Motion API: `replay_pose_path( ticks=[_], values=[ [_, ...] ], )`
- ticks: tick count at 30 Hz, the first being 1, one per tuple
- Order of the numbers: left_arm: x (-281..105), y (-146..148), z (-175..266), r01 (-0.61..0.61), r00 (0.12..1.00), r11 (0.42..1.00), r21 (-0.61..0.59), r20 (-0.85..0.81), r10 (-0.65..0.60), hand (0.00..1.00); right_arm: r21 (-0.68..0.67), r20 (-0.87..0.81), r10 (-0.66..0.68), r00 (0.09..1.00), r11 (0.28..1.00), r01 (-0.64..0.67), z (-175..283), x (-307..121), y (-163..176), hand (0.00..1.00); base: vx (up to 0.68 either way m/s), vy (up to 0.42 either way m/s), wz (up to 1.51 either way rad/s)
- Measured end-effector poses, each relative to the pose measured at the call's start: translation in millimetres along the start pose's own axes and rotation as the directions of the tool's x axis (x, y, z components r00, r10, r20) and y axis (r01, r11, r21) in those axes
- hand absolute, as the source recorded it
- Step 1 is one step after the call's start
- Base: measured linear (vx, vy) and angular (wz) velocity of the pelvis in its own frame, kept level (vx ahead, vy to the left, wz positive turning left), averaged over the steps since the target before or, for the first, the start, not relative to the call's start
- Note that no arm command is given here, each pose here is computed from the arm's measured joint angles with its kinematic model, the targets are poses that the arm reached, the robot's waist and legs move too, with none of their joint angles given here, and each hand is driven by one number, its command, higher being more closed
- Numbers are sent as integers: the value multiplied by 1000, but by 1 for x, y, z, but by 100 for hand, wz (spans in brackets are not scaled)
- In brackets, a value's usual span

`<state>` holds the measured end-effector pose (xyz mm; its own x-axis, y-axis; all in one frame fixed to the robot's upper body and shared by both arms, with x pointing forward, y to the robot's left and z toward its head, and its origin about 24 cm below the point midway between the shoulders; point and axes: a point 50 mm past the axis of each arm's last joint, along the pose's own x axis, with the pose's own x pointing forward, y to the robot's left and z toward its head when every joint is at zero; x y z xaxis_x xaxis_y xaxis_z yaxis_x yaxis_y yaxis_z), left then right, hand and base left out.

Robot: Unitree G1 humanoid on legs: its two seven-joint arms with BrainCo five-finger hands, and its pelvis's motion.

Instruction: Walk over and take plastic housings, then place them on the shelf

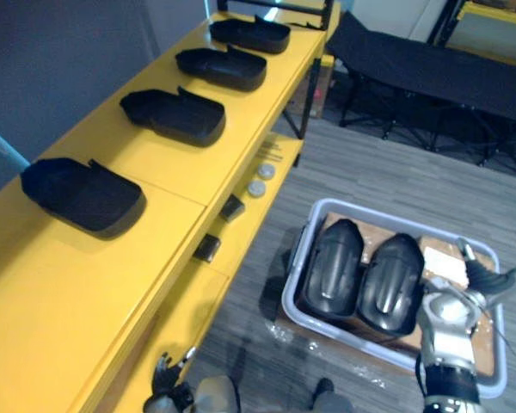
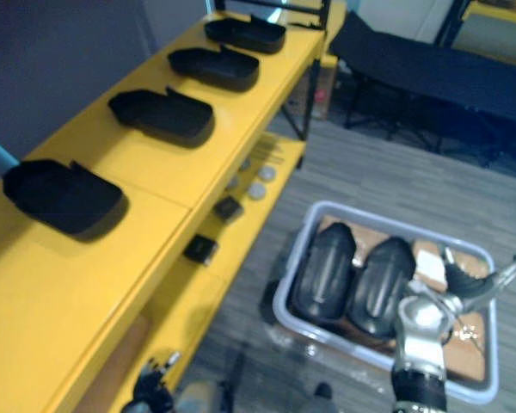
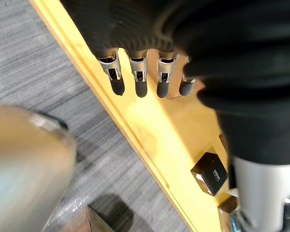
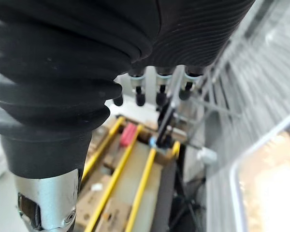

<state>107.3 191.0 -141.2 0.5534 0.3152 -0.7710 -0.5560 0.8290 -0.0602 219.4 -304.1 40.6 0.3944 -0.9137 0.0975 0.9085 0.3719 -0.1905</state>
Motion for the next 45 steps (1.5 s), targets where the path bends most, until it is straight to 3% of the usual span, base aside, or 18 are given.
replay_pose_path(
  ticks=[3, 7, 11, 18, 22, 25, 28, 35, 41, 45],
  values=[
    [-1, 5, -4, -29, 999, 999, 38, -13, 30, 0, -22, -33, 64, 997, 998, -64, -15, -13, -3, 0, -58, -61, -6],
    [2, 15, 3, -81, 997, 987, 137, 1, 82, 0, -19, -87, 222, 971, 974, -224, -26, -46, 21, 0, -18, -24, -1],
    [3, 40, 11, -201, 980, 976, 87, 24, 200, 0, -10, -64, 333, 941, 942, -334, -21, -68, 46, 0, -6, 13, -1],
    [-3, 95, 18, -346, 938, 936, 60, 37, 345, 0, 63, 39, 363, 931, 929, -365, 11, -64, 72, 0, 26, 29, 12],
    [0, 85, 20, -307, 951, 951, 36, 54, 304, 0, 64, 41, 375, 926, 924, -377, 11, -63, 73, 0, 122, -172, 54],
    [-2, 67, -1, -280, 960, 959, -35, -20, 279, 0, 49, 64, 377, 924, 924, -380, 15, -56, 72, 0, 63, -254, 47],
    [-8, 49, -24, -245, 967, 967, -62, -85, 240, 0, 19, 63, 319, 946, 947, -321, 14, -42, 61, 0, -35, -231, 43],
    [-15, 47, -35, -204, 975, 978, 41, -81, 206, 0, 7, 84, 115, 990, 993, -116, 13, -7, 9, 0, -62, 3, -4],
    [0, 37, -5, -112, 994, 971, 209, 15, 111, 0, -34, -44, 56, 997, 998, -57, -16, -19, -6, 0, -60, 99, -20],
    [9, 8, 13, -8, 999, 963, 270, 51, -6, 0, -39, -232, -179, 956, 984, 175, -44, -3, -29, 0, -50, 74, 10]
  ],
)
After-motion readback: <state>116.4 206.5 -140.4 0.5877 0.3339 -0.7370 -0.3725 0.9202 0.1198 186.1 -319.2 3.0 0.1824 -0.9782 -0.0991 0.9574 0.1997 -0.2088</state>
